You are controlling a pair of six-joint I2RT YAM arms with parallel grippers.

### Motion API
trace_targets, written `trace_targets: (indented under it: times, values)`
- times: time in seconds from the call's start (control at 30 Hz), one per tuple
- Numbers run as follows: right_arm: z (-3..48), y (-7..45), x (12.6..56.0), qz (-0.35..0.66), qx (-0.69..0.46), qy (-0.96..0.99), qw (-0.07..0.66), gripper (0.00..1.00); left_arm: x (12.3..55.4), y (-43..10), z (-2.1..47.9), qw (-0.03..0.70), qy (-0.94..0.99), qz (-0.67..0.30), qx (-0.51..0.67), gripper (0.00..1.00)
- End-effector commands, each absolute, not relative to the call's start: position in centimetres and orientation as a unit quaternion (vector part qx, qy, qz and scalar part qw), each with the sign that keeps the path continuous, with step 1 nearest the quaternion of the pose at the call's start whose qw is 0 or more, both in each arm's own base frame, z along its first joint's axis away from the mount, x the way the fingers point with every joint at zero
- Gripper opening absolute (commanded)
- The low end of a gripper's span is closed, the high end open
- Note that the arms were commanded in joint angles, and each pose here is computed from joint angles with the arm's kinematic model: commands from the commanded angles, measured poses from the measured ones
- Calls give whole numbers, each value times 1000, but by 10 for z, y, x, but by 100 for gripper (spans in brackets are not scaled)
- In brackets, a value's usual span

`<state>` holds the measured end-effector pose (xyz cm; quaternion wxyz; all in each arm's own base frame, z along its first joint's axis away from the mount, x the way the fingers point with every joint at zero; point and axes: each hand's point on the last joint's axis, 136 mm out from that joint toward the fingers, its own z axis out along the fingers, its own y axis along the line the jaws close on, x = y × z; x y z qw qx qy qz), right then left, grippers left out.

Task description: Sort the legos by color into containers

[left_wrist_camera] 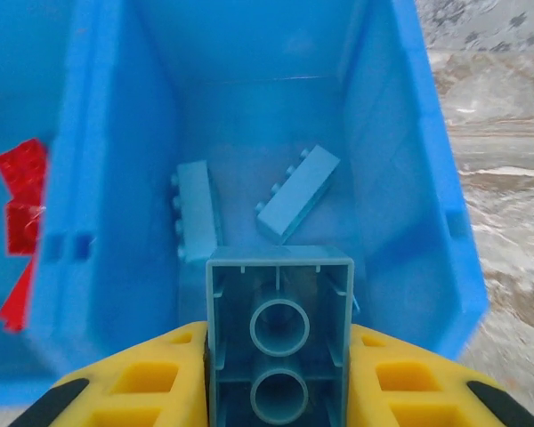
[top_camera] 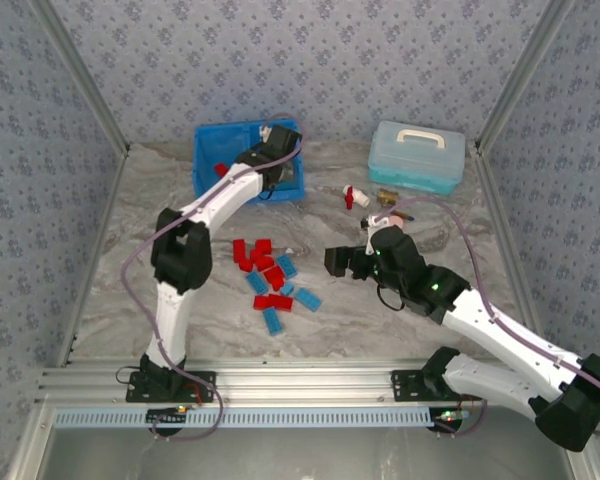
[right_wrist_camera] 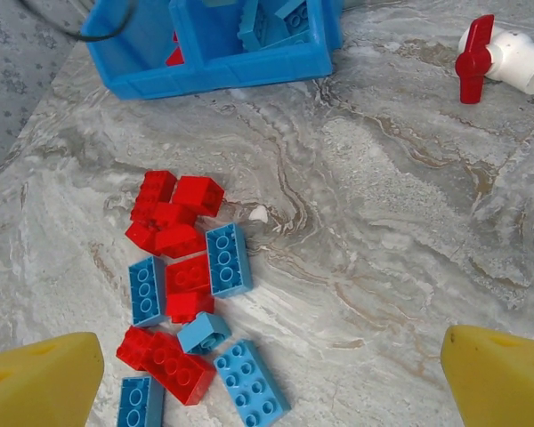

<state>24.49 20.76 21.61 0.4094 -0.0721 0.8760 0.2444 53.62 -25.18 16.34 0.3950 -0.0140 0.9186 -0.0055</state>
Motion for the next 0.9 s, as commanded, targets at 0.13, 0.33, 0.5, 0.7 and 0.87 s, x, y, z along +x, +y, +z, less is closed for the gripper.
trace_targets:
  times: [0.13, 0.33, 0.5, 0.7, 0.87]
  values:
    - [221, 206, 237, 230, -72, 878, 413, 100, 554, -260, 134, 362, 932, 6, -8, 30]
    - [224, 207, 234, 230, -77, 876, 416, 100, 550, -262, 128, 352, 936, -7, -10, 44]
    - [226, 208, 234, 230, -78, 875, 419, 100, 542, -262, 167, 379, 925, -37, -9, 59]
    - [227, 208, 236, 228, -77, 873, 425, 100, 500, -254, 229, 412, 906, -90, -5, 60]
    - [228, 209, 239, 230, -75, 869, 432, 100, 437, -217, 238, 419, 901, -108, -29, 60]
